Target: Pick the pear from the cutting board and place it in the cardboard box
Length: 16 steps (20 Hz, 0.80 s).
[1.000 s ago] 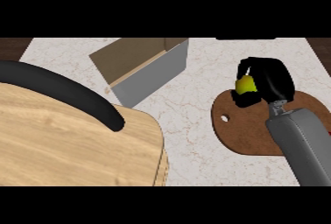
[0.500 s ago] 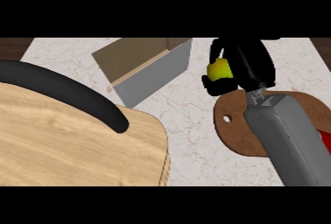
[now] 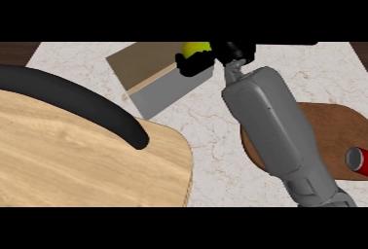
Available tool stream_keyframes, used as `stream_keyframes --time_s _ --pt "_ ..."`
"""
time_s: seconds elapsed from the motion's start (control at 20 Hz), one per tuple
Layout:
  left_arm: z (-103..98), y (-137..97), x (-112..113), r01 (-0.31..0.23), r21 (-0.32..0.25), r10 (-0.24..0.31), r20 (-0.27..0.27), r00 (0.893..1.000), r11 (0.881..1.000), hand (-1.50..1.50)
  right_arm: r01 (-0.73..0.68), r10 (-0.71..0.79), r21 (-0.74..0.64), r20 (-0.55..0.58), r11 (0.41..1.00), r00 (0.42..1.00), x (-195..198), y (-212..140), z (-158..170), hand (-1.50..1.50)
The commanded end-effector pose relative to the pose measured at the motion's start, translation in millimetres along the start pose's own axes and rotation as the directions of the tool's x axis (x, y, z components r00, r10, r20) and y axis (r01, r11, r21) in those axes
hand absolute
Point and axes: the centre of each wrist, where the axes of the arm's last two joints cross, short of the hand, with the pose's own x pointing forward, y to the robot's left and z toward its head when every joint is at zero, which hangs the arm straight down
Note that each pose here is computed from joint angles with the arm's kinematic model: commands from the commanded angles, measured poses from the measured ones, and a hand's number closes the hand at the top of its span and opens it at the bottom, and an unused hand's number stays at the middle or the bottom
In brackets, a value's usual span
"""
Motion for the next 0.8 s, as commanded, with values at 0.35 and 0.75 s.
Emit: stream_keyframes --time_s 0.35,0.75 --pt "-6 -12 9 0.008 0.003 -0.008 0.006 1.0 1.0 0.0 0.124 -0.119 0.029 -0.125 0.992 0.985 8 34 -49 1.5" --pt "-21 -12 9 0.013 -0.004 -0.013 0.034 0.999 1.0 0.0 0.042 -0.03 0.072 -0.168 0.996 0.985 7 49 -58 1.5"
